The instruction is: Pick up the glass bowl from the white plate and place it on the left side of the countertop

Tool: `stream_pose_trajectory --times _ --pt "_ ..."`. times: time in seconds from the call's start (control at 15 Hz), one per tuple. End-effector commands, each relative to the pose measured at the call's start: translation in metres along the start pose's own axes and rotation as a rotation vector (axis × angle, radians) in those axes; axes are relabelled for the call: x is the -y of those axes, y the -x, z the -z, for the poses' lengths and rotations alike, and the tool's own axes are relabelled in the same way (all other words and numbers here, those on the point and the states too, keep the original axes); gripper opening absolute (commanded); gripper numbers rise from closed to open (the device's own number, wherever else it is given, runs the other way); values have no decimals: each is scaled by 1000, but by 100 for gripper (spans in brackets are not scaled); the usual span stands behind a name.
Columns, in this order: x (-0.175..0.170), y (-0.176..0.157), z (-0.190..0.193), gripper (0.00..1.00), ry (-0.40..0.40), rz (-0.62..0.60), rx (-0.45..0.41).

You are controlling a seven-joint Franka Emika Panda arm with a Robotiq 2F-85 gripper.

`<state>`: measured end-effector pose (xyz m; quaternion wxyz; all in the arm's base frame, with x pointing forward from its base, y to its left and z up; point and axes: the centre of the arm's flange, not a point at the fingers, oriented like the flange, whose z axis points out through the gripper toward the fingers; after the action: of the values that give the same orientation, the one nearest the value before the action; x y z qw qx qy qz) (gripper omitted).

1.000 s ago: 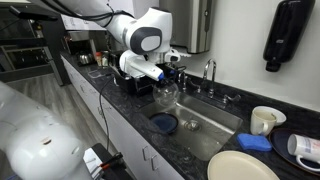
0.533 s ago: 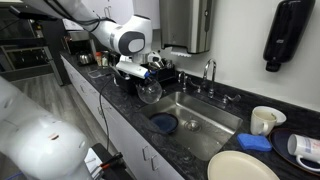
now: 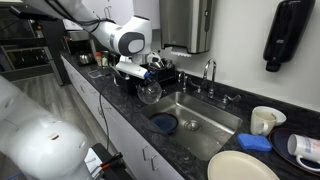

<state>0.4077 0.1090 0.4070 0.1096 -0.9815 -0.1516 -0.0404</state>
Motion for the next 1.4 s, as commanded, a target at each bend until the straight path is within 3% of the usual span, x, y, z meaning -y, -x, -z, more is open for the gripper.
stream_pose_trajectory --times 0.0,0.07,0.73,1.33 --pt "0 0 0 10 0 0 0" --pt "2 -3 -3 2 -8 3 -3" --pt "100 -48 -62 2 32 111 18" --pt "155 -85 -108 2 -110 186 31"
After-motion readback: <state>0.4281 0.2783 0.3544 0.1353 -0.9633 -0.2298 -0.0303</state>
